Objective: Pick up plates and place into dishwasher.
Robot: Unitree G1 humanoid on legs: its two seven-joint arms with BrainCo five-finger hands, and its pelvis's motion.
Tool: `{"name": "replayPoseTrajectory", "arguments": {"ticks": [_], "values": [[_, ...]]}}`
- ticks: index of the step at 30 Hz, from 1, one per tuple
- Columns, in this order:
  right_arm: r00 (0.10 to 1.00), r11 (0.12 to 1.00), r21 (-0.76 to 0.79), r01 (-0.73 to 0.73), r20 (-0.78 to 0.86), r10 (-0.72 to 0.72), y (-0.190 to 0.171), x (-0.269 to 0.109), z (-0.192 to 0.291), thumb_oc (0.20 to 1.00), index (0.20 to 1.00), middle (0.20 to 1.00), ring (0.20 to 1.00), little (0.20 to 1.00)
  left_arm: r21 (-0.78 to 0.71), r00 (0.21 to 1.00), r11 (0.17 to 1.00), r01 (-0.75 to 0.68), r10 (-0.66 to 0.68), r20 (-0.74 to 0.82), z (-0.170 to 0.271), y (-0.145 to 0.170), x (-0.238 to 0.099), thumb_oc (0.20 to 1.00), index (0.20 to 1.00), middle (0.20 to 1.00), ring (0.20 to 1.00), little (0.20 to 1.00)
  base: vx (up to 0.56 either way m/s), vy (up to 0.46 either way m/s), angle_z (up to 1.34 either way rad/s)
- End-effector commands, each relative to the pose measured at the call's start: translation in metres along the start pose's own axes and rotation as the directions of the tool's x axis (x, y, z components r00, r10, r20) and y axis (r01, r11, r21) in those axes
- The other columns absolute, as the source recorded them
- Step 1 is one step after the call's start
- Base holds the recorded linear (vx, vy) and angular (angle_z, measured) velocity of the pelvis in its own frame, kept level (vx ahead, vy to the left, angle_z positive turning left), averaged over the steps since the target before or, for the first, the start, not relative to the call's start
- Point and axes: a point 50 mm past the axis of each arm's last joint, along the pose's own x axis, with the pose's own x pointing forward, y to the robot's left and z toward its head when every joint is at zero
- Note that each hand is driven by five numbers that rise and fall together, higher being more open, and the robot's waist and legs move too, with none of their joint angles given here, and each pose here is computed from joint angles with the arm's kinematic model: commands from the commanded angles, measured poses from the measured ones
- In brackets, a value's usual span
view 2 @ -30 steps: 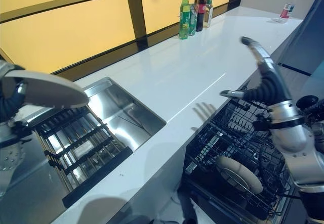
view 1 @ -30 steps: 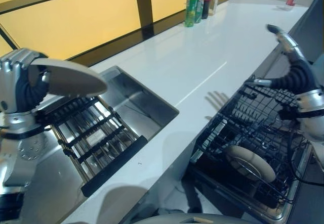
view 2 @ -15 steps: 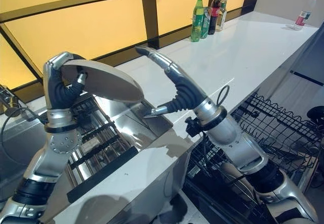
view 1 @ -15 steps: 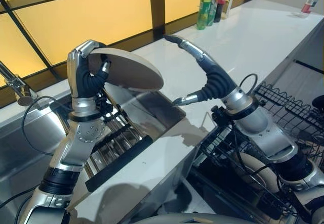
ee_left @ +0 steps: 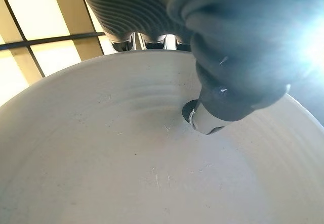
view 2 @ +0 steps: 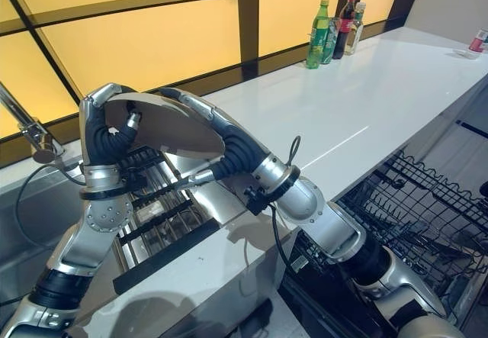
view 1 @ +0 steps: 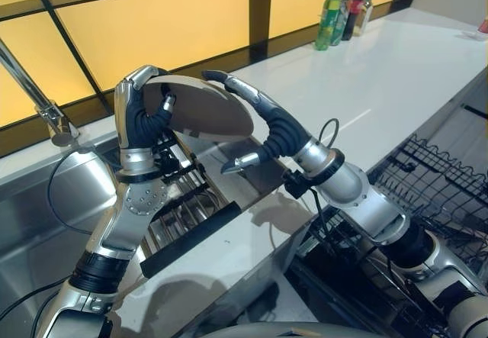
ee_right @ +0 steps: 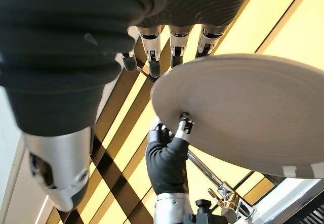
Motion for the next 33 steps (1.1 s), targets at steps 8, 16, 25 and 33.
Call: {"name": "replayPoseTrajectory", "arguments": {"ticks": [8,16,25,33], "values": [[0.994,0.994,0.003,0.106,0.038,-0.106,-0.002,0.043,0.012,1.0,1.0,1.0,1.0,1.0,-0.169,0.973,0.986,0.01,0.029,0.23,0.046,-0.013,0.029,0.2,0.2,0.2,0.2,0.2,0.04,0.021,0.12],[0.993,0.994,0.014,0.109,-0.042,-0.108,0.0,0.039,-0.001,0.2,0.2,0.2,0.2,0.2,-0.164,0.973,0.986,0.014,0.025,0.228,0.043,-0.013,0.029,0.2,0.2,0.2,0.2,0.2,0.01,0.027,0.08],[0.99,0.998,0.024,0.051,-0.131,-0.047,0.002,0.038,-0.01,0.2,0.2,0.2,0.2,0.2,-0.142,0.972,0.99,0.003,0.031,0.234,0.042,-0.013,0.031,0.2,0.2,0.2,0.2,0.2,0.0,0.004,0.02],[0.973,0.997,0.047,-0.063,-0.219,0.072,0.005,0.032,-0.021,0.2,0.2,0.2,0.2,0.2,-0.122,0.97,0.992,-0.007,0.036,0.24,0.041,-0.013,0.033,0.2,0.2,0.2,0.2,0.2,0.0,0.0,0.0]]}}
